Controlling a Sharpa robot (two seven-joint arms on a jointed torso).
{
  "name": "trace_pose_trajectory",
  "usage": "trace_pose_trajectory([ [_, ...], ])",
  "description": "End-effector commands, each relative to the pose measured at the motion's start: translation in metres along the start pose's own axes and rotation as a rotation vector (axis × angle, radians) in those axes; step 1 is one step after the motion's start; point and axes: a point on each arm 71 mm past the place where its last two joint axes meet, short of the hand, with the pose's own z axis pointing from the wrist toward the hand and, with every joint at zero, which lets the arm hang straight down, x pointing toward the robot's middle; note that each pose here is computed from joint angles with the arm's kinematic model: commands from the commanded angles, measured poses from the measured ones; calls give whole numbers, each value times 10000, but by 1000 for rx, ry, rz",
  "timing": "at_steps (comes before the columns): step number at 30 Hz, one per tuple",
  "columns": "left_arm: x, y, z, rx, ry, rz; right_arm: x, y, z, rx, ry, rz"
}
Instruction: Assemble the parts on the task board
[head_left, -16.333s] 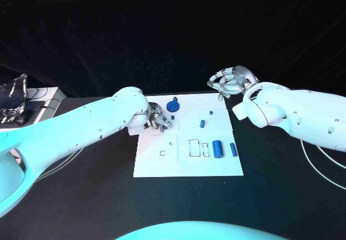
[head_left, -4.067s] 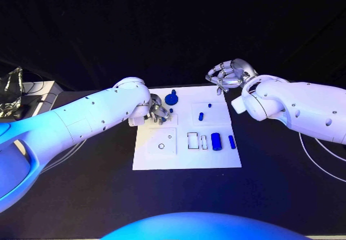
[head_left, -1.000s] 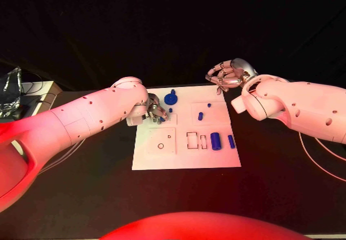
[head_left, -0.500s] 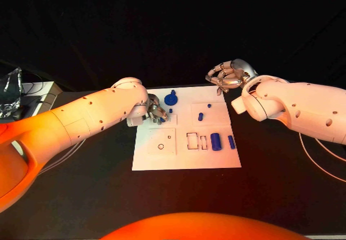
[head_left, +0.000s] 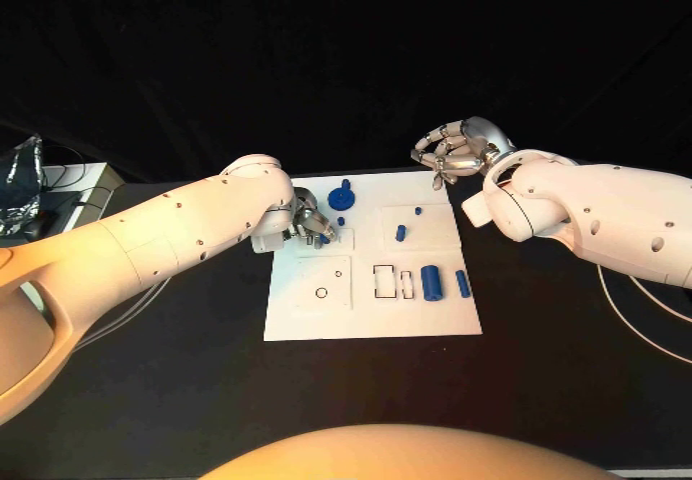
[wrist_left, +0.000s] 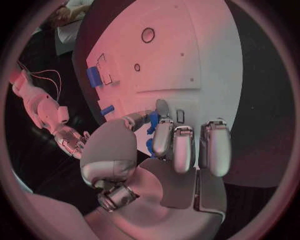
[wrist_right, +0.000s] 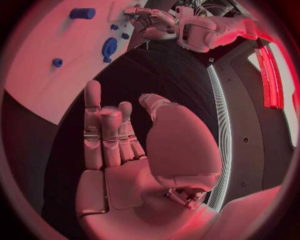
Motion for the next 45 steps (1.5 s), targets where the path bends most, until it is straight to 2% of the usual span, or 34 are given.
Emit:
trace_pose_trajectory([
  [1, 41, 42, 29, -21, 4, 0, 5, 16, -3, -19, 0, -6],
  [24, 32, 54, 32, -20, -2, -5, 3, 14, -2, -18, 1, -6],
  [45, 44, 56, 31, -9, 18, -18, 10, 13, 7, -17, 6, -7],
])
